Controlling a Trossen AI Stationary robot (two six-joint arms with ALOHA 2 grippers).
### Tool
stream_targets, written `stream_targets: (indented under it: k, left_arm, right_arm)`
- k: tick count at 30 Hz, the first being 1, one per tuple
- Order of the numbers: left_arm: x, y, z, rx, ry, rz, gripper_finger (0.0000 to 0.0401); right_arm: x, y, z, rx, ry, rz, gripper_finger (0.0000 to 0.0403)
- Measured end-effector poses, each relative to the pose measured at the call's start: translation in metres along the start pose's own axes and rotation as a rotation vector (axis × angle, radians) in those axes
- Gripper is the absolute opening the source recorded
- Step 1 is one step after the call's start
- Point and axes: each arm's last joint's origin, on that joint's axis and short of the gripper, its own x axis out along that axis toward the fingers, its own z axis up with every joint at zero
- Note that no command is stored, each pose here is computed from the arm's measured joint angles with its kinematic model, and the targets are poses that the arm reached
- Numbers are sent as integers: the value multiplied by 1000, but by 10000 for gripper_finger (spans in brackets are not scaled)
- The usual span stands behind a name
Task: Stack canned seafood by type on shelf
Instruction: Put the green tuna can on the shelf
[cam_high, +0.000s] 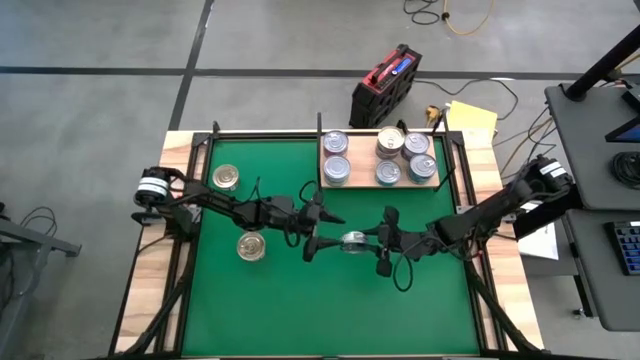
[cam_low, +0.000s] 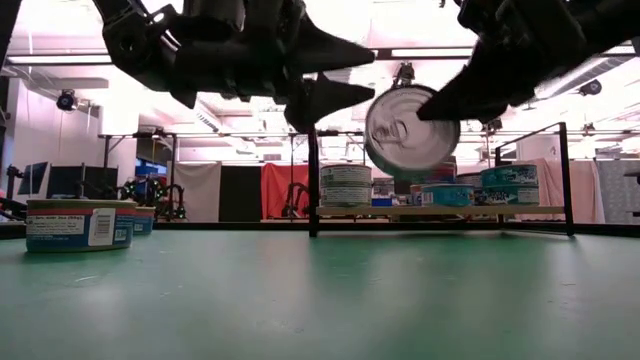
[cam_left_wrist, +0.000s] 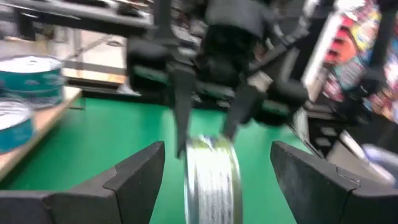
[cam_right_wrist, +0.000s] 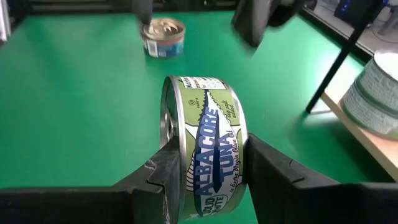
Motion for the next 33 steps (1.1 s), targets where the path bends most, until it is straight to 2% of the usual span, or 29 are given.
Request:
stream_targets:
  k: [3, 15, 19, 25, 33]
  left_arm:
    - [1, -1, -5, 22, 44, -43, 279]
    - [4, 2, -12, 16, 73, -16, 272]
    - [6, 1, -9, 9, 63, -18, 235]
    - [6, 1, -9, -40, 66, -21, 121]
    - [5, 2, -12, -134, 98, 0, 125]
  right_arm:
    - [-1, 1, 8, 7, -24, 5, 131]
    - [-2, 5, 31, -9, -85, -4, 132]
    - [-2, 5, 32, -9, -85, -5, 140]
    - [-2, 5, 33, 27, -86, -9, 160]
    - [-9, 3, 40, 49, -108, 7, 232]
